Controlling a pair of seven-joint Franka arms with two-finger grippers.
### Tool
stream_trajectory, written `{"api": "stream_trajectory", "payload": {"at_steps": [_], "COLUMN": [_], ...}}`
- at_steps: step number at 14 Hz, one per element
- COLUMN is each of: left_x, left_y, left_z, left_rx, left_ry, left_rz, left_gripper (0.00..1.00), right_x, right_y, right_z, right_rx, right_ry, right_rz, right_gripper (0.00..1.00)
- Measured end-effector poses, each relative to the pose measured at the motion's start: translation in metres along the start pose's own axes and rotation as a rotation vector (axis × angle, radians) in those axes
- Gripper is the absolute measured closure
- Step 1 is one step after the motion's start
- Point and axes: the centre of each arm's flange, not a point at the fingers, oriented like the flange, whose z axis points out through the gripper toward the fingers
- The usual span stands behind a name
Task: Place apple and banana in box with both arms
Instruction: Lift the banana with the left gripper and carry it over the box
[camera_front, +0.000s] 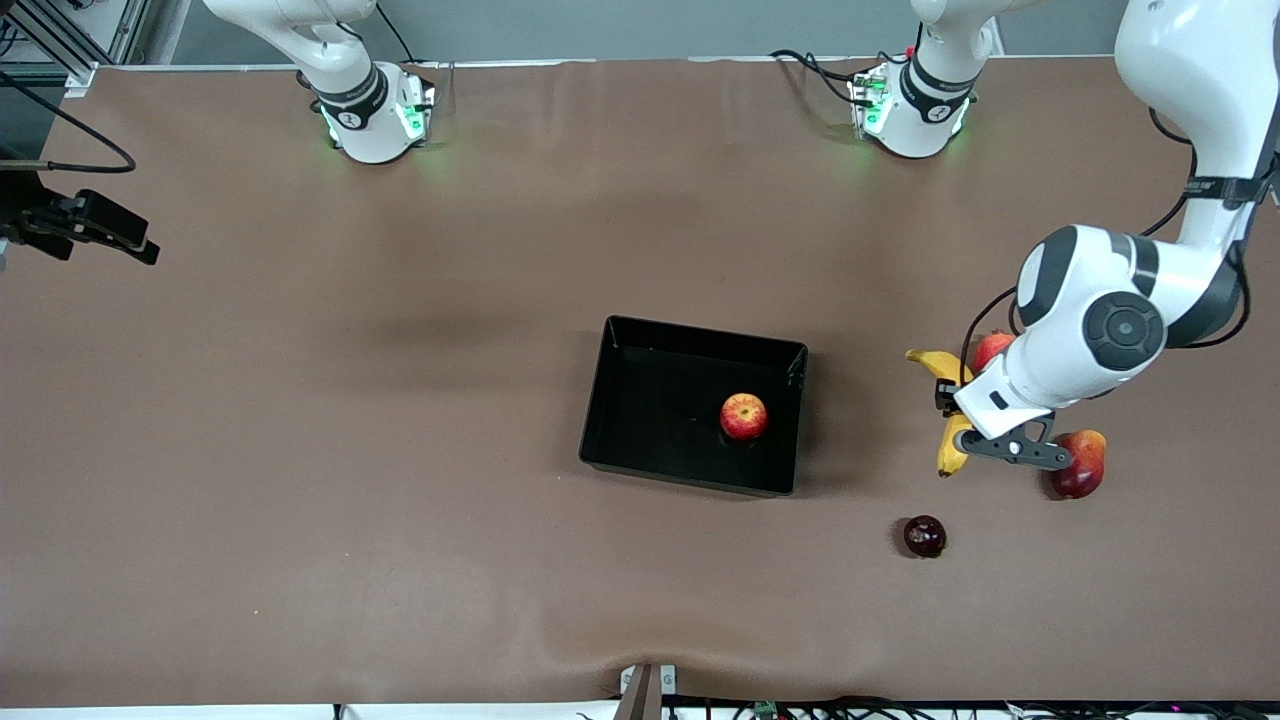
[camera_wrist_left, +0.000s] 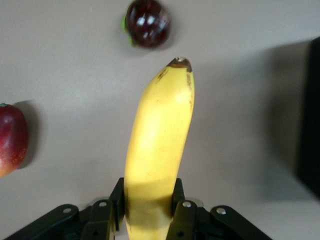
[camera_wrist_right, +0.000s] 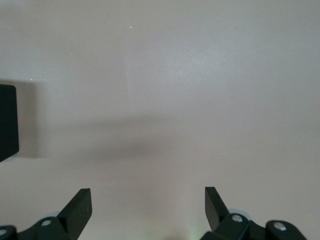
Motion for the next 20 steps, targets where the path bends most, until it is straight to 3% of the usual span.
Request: {"api": "stream_trajectory", "payload": {"at_steps": [5, 12, 15, 18, 20], "left_x": [0.018, 0.034, 0.035, 0.03, 0.028], "left_y": [0.069, 0.207, 0.254, 0.305, 0.326], "left_z": [-0.062, -0.041, -0.017, 0.008, 0.021], "left_rx": [-0.047, -0.108, -0.071, -0.011, -0.015], "left_ry": [0.01, -0.012, -0.018, 0.021, 0.044], "left_rz": [-0.118, -0.243, -0.269, -0.279, -0.292], "left_gripper": [0.61, 0.61, 0.61, 0.61, 0.61], "right_x": [0.0, 0.0, 0.0, 0.0, 0.0], "right_y": [0.0, 0.0, 0.001, 0.001, 0.001], "right_z": [0.0, 0.0, 0.0, 0.0, 0.0], "right_rx": [0.0, 0.0, 0.0, 0.0, 0.0], "right_ry": [0.0, 0.0, 0.0, 0.0, 0.001], "right_rz": [0.0, 0.001, 0.001, 0.002, 0.002], "right_gripper": [0.0, 0.0, 0.0, 0.0, 0.0]}}
